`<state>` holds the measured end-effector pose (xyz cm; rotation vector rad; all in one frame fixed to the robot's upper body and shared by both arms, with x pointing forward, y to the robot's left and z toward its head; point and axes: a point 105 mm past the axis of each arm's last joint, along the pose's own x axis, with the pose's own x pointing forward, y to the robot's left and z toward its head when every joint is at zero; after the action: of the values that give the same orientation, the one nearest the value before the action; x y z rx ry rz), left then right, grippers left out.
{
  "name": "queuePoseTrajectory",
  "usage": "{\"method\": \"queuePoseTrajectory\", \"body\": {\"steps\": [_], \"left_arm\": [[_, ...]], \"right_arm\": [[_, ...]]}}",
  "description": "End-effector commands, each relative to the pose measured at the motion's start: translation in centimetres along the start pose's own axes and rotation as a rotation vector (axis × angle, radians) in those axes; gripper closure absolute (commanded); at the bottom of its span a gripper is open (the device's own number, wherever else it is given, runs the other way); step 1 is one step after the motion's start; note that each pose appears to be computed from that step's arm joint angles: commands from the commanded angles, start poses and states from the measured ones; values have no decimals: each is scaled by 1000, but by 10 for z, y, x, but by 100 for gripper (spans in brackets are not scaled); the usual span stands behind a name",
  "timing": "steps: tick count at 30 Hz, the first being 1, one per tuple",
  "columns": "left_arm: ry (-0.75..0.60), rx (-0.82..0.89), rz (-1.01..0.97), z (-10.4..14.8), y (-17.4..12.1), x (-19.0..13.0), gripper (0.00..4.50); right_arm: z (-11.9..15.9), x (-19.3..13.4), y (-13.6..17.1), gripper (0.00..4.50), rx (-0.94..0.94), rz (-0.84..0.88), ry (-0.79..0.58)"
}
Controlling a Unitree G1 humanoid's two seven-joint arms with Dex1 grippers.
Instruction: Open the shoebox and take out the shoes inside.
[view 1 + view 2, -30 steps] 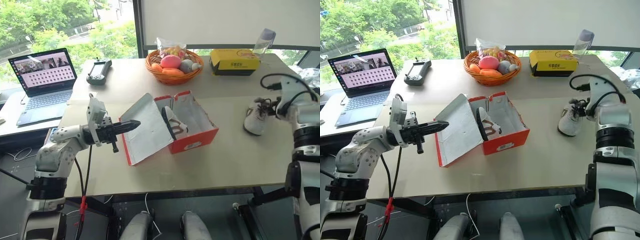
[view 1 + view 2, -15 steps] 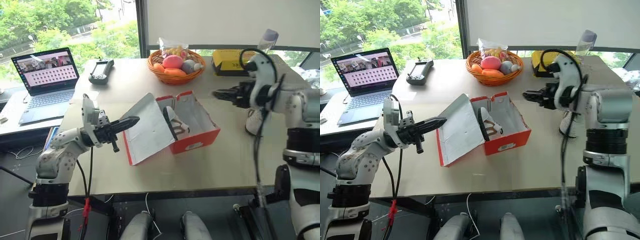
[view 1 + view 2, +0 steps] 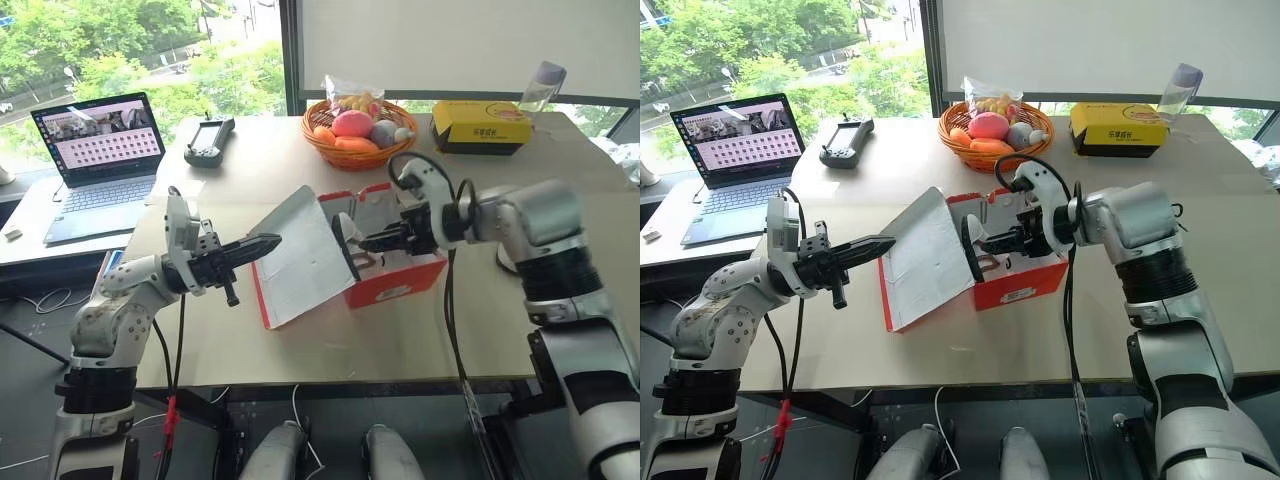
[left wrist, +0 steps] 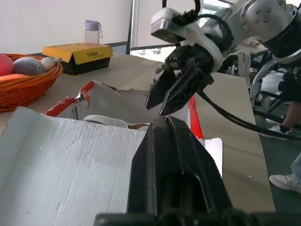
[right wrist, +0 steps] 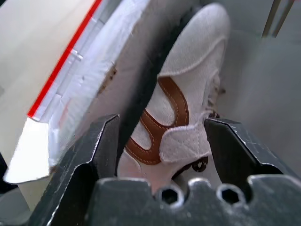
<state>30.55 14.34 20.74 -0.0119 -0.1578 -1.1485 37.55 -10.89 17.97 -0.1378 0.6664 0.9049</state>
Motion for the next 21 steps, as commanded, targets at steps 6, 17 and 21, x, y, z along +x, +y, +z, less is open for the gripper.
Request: {"method": "queuePoseTrajectory", "body": {"steps": [6, 17, 21], "left_arm": [[4, 39, -4, 7, -4, 0, 450], [27, 45, 8, 4, -1, 0, 450], [34, 48, 13, 3, -1, 0, 450]], "right_arm": [[-9, 27, -6, 110, -20, 40, 28], [-20, 56, 2, 110, 109, 147, 50], [-22, 60, 3, 212, 124, 164, 53]]}}
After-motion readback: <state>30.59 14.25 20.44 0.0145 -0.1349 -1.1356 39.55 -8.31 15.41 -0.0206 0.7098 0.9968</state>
